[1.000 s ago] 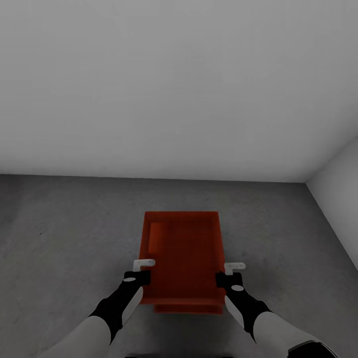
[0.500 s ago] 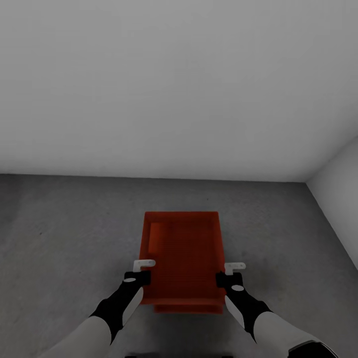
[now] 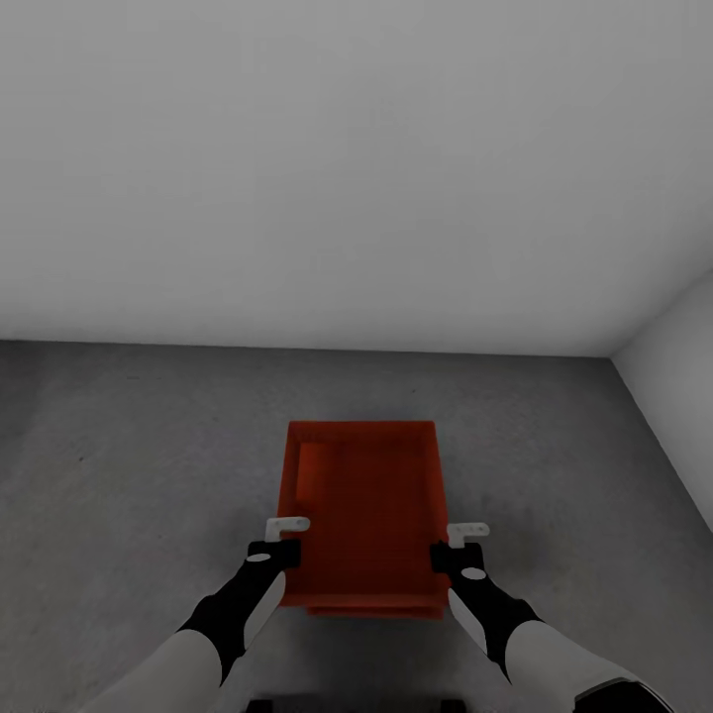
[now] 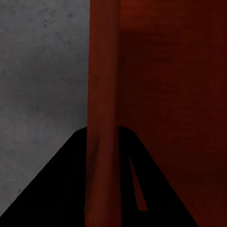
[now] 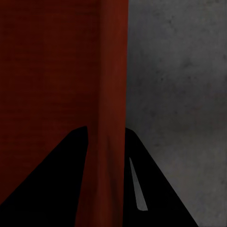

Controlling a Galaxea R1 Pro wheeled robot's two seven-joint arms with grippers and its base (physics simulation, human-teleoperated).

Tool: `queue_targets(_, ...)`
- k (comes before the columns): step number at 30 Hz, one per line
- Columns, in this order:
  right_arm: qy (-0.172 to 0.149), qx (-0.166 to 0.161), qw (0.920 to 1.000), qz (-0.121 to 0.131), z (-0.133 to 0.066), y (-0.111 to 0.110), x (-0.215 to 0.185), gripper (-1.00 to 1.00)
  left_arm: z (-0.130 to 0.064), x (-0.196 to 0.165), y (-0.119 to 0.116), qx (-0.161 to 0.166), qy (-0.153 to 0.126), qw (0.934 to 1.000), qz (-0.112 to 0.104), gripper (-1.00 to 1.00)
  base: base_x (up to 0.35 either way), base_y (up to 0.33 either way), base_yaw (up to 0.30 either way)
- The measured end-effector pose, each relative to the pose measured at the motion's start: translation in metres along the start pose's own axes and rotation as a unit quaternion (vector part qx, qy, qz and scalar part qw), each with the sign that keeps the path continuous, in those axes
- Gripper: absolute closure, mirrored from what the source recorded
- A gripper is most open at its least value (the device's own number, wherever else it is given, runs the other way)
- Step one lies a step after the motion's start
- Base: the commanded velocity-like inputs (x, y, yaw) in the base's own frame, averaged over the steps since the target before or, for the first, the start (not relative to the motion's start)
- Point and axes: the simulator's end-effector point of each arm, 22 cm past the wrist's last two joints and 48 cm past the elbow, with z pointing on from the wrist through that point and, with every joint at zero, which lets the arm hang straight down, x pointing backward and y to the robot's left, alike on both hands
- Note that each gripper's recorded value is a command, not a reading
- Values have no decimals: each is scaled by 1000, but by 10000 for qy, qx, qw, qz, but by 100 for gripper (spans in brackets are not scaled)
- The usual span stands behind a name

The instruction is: Move the two storage containers from the living room to the garage. In the garage, place one container on the floor and stack the other container on top of it (either order is fine).

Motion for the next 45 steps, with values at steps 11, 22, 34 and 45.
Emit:
queue_targets(11, 41, -3, 10000, -4, 2, 0, 5, 100, 3, 5, 0, -1, 41, 10000, 4, 100, 0, 0, 0)
queue_targets(22, 41, -4, 10000, 1, 2, 1, 5, 100, 3, 4, 0, -2, 41, 10000, 10, 100, 0, 0, 0)
queue_targets(34, 36, -3, 10000, 0, 2, 1, 5, 100, 3, 4, 0, -2, 36, 10000, 6, 100, -76, -65, 0)
queue_targets(45, 36, -3, 10000, -1, 2, 1, 5, 100, 3, 4, 0, -1, 36, 10000, 6, 100, -8, -6, 0)
